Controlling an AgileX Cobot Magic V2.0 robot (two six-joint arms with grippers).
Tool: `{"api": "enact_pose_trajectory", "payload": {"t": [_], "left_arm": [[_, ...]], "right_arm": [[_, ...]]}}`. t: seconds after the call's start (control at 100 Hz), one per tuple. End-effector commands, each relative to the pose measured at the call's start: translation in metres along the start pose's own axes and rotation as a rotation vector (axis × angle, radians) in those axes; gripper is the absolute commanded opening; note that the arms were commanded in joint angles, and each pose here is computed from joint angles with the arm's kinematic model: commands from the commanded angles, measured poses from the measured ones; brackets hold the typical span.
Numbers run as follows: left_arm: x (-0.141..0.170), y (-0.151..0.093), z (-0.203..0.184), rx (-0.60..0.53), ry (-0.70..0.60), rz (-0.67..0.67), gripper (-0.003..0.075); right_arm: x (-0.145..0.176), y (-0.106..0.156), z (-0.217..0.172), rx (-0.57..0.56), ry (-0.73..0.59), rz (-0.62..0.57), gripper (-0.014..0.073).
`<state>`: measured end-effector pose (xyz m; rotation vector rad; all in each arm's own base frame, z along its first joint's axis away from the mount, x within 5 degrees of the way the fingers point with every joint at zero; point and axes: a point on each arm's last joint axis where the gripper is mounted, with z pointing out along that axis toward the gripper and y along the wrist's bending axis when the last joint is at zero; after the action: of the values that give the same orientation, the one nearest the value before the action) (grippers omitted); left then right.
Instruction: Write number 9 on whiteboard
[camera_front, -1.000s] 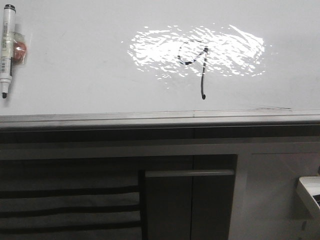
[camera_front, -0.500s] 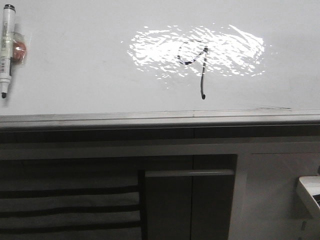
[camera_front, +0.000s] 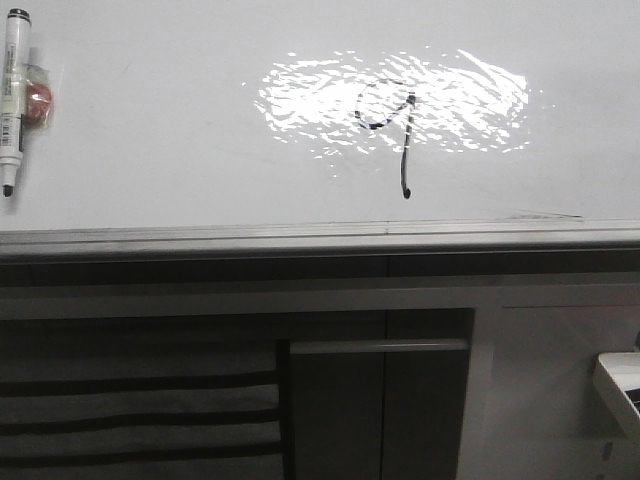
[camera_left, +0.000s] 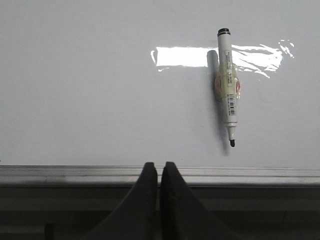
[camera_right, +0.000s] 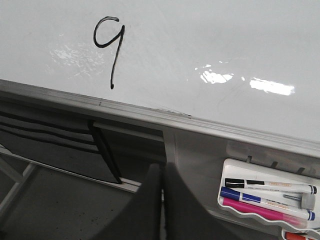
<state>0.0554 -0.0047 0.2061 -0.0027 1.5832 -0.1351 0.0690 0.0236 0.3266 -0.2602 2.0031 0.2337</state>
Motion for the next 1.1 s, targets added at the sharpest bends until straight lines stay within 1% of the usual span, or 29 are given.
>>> {"api": "enact_pose_trajectory", "payload": {"t": [0.0,0.07,0.16,0.19,0.21,0.24,0.26,0.27,0.28,0.31,0.37,0.47,0.55,0.6,0.69,0.98,1.04,1.06,1.07,1.08,1.09], "left_arm": [[0.002,0.000,-0.001,0.004,-0.071,-0.005,-0.0020],[0.002,0.000,-0.001,0.004,-0.073,-0.005,-0.0020],[0.002,0.000,-0.001,0.004,-0.073,-0.005,-0.0020],[0.002,0.000,-0.001,0.004,-0.073,-0.005,-0.0020],[0.002,0.000,-0.001,0.004,-0.073,-0.005,-0.0020],[0.002,0.000,-0.001,0.004,-0.073,-0.005,-0.0020],[0.002,0.000,-0.001,0.004,-0.073,-0.005,-0.0020],[0.002,0.000,-0.001,0.004,-0.073,-0.005,-0.0020],[0.002,0.000,-0.001,0.004,-0.073,-0.005,-0.0020],[0.002,0.000,-0.001,0.004,-0.073,-0.005,-0.0020],[0.002,0.000,-0.001,0.004,-0.073,-0.005,-0.0020],[0.002,0.000,-0.001,0.004,-0.073,-0.005,-0.0020],[0.002,0.000,-0.001,0.004,-0.073,-0.005,-0.0020],[0.002,0.000,-0.001,0.004,-0.073,-0.005,-0.0020],[0.002,0.000,-0.001,0.004,-0.073,-0.005,-0.0020],[0.002,0.000,-0.001,0.004,-0.073,-0.005,-0.0020],[0.002,0.000,-0.001,0.004,-0.073,-0.005,-0.0020],[0.002,0.000,-0.001,0.004,-0.073,-0.005,-0.0020],[0.002,0.000,-0.001,0.004,-0.073,-0.005,-0.0020],[0.002,0.000,-0.001,0.004,-0.073,-0.005,-0.0020],[0.002,0.000,-0.001,0.004,-0.073,-0.005,-0.0020]], "right_arm": [[-0.010,-0.001,-0.005,0.023,-0.102,-0.012,-0.0072],[-0.005,-0.004,-0.005,0.050,-0.156,-0.013,-0.0072],[0.009,-0.009,-0.003,0.117,-0.293,0.001,-0.0072],[0.018,-0.011,0.000,0.142,-0.344,0.005,-0.0072],[0.025,-0.013,0.004,0.155,-0.352,0.009,-0.0072],[0.032,-0.014,0.005,0.176,-0.409,0.010,-0.0072],[0.039,-0.015,0.007,0.186,-0.420,0.014,-0.0072],[0.043,-0.016,0.008,0.195,-0.448,0.016,-0.0072],[0.046,-0.017,0.011,0.196,-0.437,0.018,-0.0072],[0.054,-0.018,0.012,0.210,-0.482,0.021,-0.0072],[0.074,-0.020,0.020,0.224,-0.523,0.038,-0.0072],[0.100,-0.023,0.031,0.236,-0.545,0.051,-0.0072],[0.115,-0.024,0.037,0.244,-0.569,0.058,-0.0072],[0.117,-0.023,0.036,0.234,-0.545,0.059,-0.0072],[0.117,-0.023,0.034,0.235,-0.577,0.053,-0.0072],[0.116,-0.023,0.034,0.234,-0.579,0.062,-0.0072],[0.114,-0.023,0.033,0.228,-0.605,0.072,-0.0072],[0.114,-0.022,0.032,0.230,-0.613,0.052,-0.0072],[0.113,-0.022,0.032,0.224,-0.618,0.067,-0.0072],[0.113,-0.022,0.032,0.227,-0.621,0.044,-0.0072],[0.113,-0.022,0.032,0.221,-0.626,0.057,-0.0072]]}}
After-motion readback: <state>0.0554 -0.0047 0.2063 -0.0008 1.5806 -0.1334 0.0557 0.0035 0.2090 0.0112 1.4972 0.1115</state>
